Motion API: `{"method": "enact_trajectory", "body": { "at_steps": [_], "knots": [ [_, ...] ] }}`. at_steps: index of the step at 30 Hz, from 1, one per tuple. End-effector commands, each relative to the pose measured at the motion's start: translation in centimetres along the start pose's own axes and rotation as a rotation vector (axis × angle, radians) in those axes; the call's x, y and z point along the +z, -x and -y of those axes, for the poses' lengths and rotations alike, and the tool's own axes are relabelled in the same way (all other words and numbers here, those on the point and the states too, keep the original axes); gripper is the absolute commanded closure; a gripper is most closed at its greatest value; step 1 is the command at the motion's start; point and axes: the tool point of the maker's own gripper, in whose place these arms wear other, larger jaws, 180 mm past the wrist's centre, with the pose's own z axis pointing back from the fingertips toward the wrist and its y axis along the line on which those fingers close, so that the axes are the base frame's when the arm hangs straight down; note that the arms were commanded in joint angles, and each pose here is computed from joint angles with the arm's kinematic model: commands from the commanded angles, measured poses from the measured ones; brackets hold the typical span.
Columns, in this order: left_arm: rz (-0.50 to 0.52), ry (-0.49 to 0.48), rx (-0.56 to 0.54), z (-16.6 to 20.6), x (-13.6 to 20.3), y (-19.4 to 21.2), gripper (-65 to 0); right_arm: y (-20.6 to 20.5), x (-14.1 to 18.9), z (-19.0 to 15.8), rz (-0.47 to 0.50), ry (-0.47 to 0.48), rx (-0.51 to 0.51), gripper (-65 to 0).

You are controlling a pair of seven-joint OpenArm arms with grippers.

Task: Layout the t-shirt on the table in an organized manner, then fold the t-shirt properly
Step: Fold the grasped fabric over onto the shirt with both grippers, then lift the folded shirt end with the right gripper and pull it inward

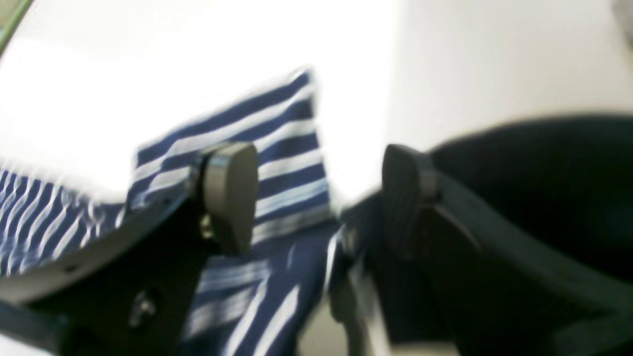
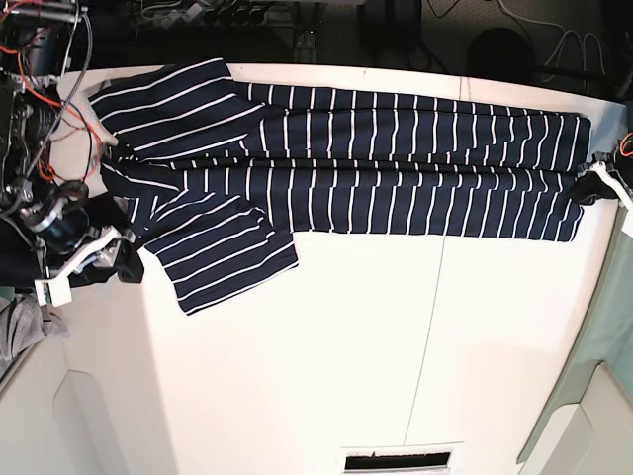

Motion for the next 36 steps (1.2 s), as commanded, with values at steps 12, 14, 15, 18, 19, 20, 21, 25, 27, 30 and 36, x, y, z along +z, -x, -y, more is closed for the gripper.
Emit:
{"method": "enact_trajectory", "body": {
  "at_steps": [12, 14, 15, 18, 19, 20, 21, 25, 27, 30, 36],
  "knots": [
    [0.036, -0.005, -0.024, -0.5, 0.8, -1.9, 0.0, 2.4, -8.1, 0.0, -0.204, -0.029, -0.022, -38.8],
    [0.038, -0.005, -0.023, -0.5, 0.8, -1.9, 0.0, 2.9, -8.5, -1.4, -0.221, -0.068, 0.004, -38.8],
    [0.041, -0.005, -0.024, -0.5, 0.8, -2.0, 0.0, 3.0, -8.7, -2.1, -0.226, -0.086, 0.014, -38.7],
    [0.039, -0.005, -0.024, -0.5, 0.8, -2.0, 0.0, 3.3, -9.3, -3.9, -0.238, -0.12, 0.023, -31.9],
    [0.039, -0.005, -0.024, -0.5, 0.8, -2.0, 0.0, 3.4, -9.6, -4.6, -0.238, -0.132, 0.02, -28.2],
    [0.039, -0.005, -0.024, -0.5, 0.8, -2.0, 0.0, 3.4, -9.7, -5.2, -0.235, -0.142, 0.019, -24.0],
    [0.039, -0.005, -0.024, -0.5, 0.8, -1.9, 0.0, 3.4, -9.9, -5.8, -0.233, -0.152, 0.017, -19.4],
    [0.046, -0.004, -0.023, -0.5, 0.8, -2.2, 0.0, 2.8, -10.4, -7.5, -0.214, -0.181, 0.019, 0.0],
    [0.057, 0.0, -0.016, -0.5, 0.9, -2.5, 0.0, 1.9, -10.4, -7.8, -0.191, -0.189, 0.029, 0.0],
    [0.065, 0.006, -0.001, -0.6, 1.2, -2.9, 0.0, 0.6, -10.1, -8.3, -0.183, -0.202, 0.052, 0.0],
    [0.011, 0.0, -0.002, -1.2, 1.8, -2.5, 0.0, -1.6, -7.4, -10.9, -0.158, -0.303, 0.053, 0.0]
  ]
}}
